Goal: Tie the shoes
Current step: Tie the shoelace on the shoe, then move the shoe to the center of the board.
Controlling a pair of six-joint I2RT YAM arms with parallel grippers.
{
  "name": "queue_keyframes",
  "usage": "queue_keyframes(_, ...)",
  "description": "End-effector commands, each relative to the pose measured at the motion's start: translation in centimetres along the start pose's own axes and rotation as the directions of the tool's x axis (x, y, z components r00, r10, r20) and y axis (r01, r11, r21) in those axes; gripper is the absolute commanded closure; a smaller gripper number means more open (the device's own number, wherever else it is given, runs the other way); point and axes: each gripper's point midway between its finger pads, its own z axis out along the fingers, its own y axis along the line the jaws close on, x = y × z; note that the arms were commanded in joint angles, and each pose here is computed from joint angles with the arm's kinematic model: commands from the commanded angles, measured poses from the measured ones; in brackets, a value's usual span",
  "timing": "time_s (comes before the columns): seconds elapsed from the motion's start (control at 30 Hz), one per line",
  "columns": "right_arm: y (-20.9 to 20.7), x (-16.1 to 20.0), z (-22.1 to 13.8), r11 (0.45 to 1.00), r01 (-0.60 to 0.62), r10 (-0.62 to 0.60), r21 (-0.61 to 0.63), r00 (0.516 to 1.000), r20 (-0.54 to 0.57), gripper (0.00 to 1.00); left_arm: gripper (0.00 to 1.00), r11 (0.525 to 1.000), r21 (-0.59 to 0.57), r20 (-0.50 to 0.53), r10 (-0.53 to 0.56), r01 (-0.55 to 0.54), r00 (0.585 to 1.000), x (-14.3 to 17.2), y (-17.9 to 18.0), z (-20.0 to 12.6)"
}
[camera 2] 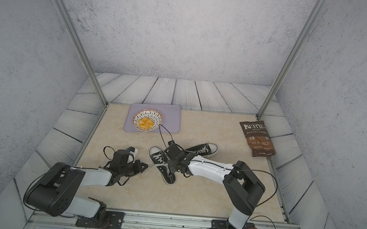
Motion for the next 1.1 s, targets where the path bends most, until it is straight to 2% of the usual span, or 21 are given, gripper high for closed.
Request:
queue_keyframes(0.0,-1.4,1.8,0.9,0.999,0.003,0.000,0.047,0.998,-0.058,1.00,1.00,1.000,-0.010,-0.008,-0.015,0.015,1.000,-0.1,0.7,0.3)
queue_keyframes(0.07,-0.2,1.6,0.7,1.000,0.010,-0.012,-0.029,0.999,-0.051,0.99,1.00,0.999,0.053,-0.027,0.013,-0.011,1.000,-0.2,-0.6,0.4)
queue_keyframes(0.1,0.3,1.5,0.4,0.998,0.010,-0.012,-0.062,0.999,-0.042,0.94,0.94,0.997,0.071,-0.033,0.021,-0.019,0.999,-0.3,-1.1,0.4)
queue_keyframes(0.13,0.7,1.5,0.2,0.996,0.008,-0.011,-0.090,0.999,-0.040,0.85,0.76,0.997,0.076,-0.034,0.022,-0.019,0.999,-0.3,-1.3,0.3)
queue_keyframes(0.17,1.3,1.6,-0.2,0.991,0.013,-0.017,-0.131,0.999,-0.035,0.72,0.50,0.997,0.075,-0.026,0.025,-0.023,0.999,-0.4,-1.4,0.2)
queue_keyframes(0.2,1.9,1.7,-0.5,0.985,0.020,-0.026,-0.172,0.999,-0.033,0.56,0.33,0.998,0.062,-0.020,0.023,-0.022,1.000,-0.4,-1.2,-0.1)
queue_keyframes(0.23,2.3,2.0,-0.8,0.979,0.025,-0.033,-0.202,0.999,-0.037,0.46,0.21,0.999,0.043,-0.016,0.024,-0.024,1.000,-0.5,-1.0,-0.3)
queue_keyframes(0.3,3.4,2.9,-1.1,0.962,0.038,-0.059,-0.270,0.996,-0.070,0.33,0.11,0.999,-0.006,-0.014,0.034,-0.034,0.999,-0.7,-0.6,-0.9)
queue_keyframes(0.43,4.7,5.0,-1.0,0.931,0.009,-0.056,-0.364,0.991,-0.118,0.16,0.07,0.994,-0.086,-0.002,0.073,-0.073,0.997,-1.4,-0.4,-2.3)
queue_keyframes(0.5,5.4,5.7,-0.6,0.918,-0.012,-0.048,-0.396,0.989,-0.141,0.12,0.07,0.991,-0.093,0.013,0.101,-0.099,0.995,-1.8,-0.8,-3.2)
queue_keyframes(0.63,7.2,5.9,0.3,0.880,-0.050,-0.035,-0.473,0.985,-0.170,0.11,0.03,0.983,-0.092,0.067,0.167,-0.161,0.984,-3.0,-2.3,-5.2)
queue_keyframes(0.77,9.5,4.4,0.5,0.824,-0.052,-0.031,-0.564,0.990,-0.136,0.14,0.03,0.972,-0.109,0.115,0.220,-0.208,0.969,-4.2,-3.3,-6.7)
queue_keyframes(0.93,11.6,2.7,1.5,0.769,-0.039,-0.039,-0.638,0.993,-0.108,0.18,0.03,0.972,-0.097,0.169,0.230,-0.216,0.958,-5.1,-4.1,-7.3)
queue_keyframes(1.07,12.8,1.1,1.5,0.738,-0.021,-0.033,-0.675,0.997,-0.067,0.15,0.03,0.971,-0.059,0.196,0.240,-0.233,0.951,-5.9,-5.4,-7.8)
